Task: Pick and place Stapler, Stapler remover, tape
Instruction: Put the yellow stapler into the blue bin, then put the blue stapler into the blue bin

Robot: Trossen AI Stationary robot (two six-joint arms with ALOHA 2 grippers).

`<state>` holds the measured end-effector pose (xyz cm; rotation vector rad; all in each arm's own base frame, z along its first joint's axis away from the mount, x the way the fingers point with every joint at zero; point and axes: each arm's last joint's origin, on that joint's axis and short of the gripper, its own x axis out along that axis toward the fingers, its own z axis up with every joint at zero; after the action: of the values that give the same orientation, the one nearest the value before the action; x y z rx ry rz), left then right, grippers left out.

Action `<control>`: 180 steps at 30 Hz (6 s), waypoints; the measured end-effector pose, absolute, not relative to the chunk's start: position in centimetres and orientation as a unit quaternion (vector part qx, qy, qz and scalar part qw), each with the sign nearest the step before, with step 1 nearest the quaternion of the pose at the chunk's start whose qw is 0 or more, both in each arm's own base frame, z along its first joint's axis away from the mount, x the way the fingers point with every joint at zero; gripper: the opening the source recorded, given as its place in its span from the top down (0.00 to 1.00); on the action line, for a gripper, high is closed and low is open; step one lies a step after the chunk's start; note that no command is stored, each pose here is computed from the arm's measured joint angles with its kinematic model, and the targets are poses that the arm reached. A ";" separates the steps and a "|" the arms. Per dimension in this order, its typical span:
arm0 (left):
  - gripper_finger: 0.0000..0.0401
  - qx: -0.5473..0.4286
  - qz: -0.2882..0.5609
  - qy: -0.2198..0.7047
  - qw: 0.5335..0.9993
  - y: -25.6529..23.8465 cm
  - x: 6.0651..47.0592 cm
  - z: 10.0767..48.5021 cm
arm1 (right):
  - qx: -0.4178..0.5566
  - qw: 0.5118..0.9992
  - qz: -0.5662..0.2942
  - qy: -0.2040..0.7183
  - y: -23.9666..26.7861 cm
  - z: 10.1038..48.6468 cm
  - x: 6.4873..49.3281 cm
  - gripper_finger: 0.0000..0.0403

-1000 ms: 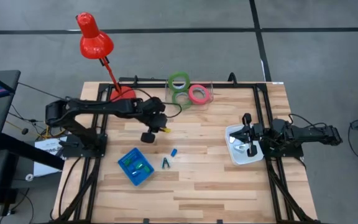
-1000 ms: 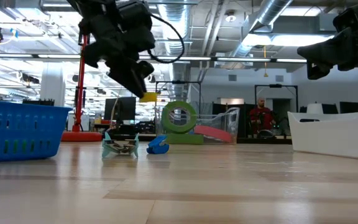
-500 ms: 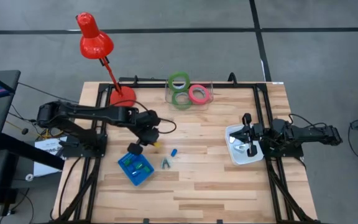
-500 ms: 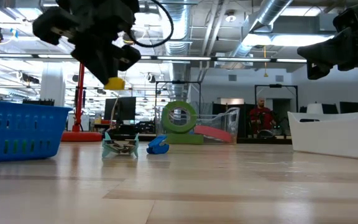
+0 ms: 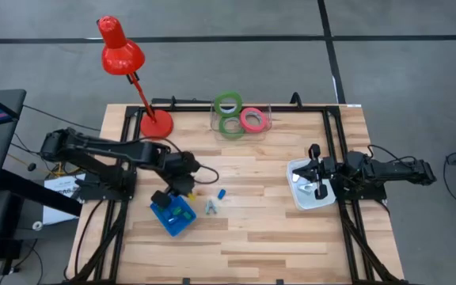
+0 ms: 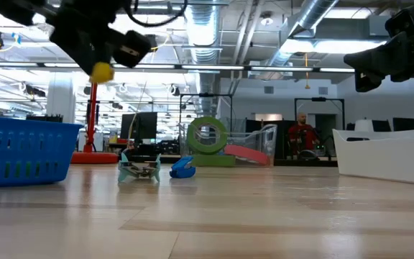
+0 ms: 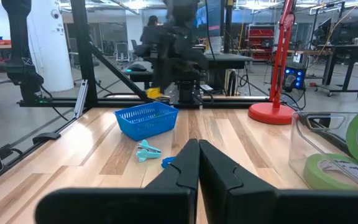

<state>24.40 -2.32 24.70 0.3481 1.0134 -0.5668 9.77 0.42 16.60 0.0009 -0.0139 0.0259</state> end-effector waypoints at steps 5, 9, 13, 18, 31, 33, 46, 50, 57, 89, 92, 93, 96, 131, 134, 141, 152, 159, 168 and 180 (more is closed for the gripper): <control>0.86 0.178 -0.298 0.466 0.814 -4.0 23.9 25.0 | 0.000 1.000 0.013 -0.007 0.4 16.6 9.8 1.00; 0.86 0.190 -0.319 0.459 0.807 -5.2 23.6 25.1 | 0.000 1.000 0.013 -0.007 0.4 16.6 9.8 1.00; 0.86 0.198 -0.333 0.456 0.801 -6.1 23.4 25.1 | 0.000 1.000 0.013 -0.007 0.4 16.6 9.8 1.00; 0.86 0.200 -0.338 0.455 0.799 -6.4 23.3 25.1 | 0.000 1.000 0.013 -0.007 0.4 16.6 9.8 1.00; 0.86 0.185 -0.341 0.529 0.755 -5.7 21.1 20.0 | 0.000 1.000 0.013 -0.007 0.4 16.6 9.8 1.00; 0.86 0.184 -0.342 0.534 0.751 -5.7 20.9 19.7 | 0.000 1.000 0.013 -0.007 0.4 16.6 9.8 1.00; 0.73 0.184 -0.340 0.528 0.756 -5.7 21.0 19.6 | 0.000 1.000 0.013 -0.007 0.4 16.6 9.8 1.00; 0.63 0.185 -0.340 0.525 0.758 -5.7 21.1 19.6 | 0.000 1.000 0.013 -0.007 0.4 16.6 9.8 1.00; 0.50 0.190 -0.337 0.522 0.760 -5.7 21.2 19.7 | 0.000 1.000 0.013 -0.007 0.4 16.6 9.8 1.00; 0.47 0.014 -0.083 0.479 0.874 1.4 25.8 25.0 | 0.000 1.000 0.013 -0.007 0.4 16.6 9.8 1.00; 0.47 -0.043 -0.032 0.486 0.873 1.8 26.3 25.0 | 0.000 1.000 0.013 -0.007 0.4 16.6 9.8 1.00; 0.47 -0.062 -0.014 0.487 0.871 1.8 26.4 25.0 | 0.000 1.000 0.013 -0.007 0.4 16.6 9.8 1.00; 0.47 -0.128 0.035 0.485 0.865 1.9 26.7 25.2 | 0.000 1.000 0.013 -0.007 0.4 16.6 9.8 1.00; 0.26 -0.339 0.192 0.499 0.774 -1.4 33.9 26.4 | 0.000 1.000 0.013 -0.007 0.4 16.6 9.8 1.00; 0.26 -0.337 0.197 0.501 0.772 -2.6 33.7 26.4 | 0.000 1.000 0.013 -0.007 0.4 16.6 9.8 1.00; 0.26 -0.351 0.229 0.485 0.768 -5.2 33.4 26.4 | 0.000 1.000 0.013 -0.007 0.4 16.6 9.8 1.00; 0.26 -0.352 0.275 0.467 0.763 -7.3 33.5 25.3 | 0.000 1.000 0.013 -0.007 0.4 16.6 9.8 1.00; 0.26 -0.341 0.297 0.470 0.758 -7.1 34.3 23.9 | 0.000 1.000 0.013 -0.007 0.4 16.6 9.8 1.00; 0.25 -0.326 0.317 0.457 0.764 -6.8 34.3 23.6 | 0.000 1.000 0.013 -0.007 0.4 16.6 9.8 1.00; 0.11 -0.320 0.326 0.450 0.768 -6.7 34.4 23.6 | 0.000 1.000 0.013 -0.007 0.4 16.6 9.8 1.00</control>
<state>34.35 -6.70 23.57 -0.6947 0.9760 0.7068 9.77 0.42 16.60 0.0007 -0.0137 0.0259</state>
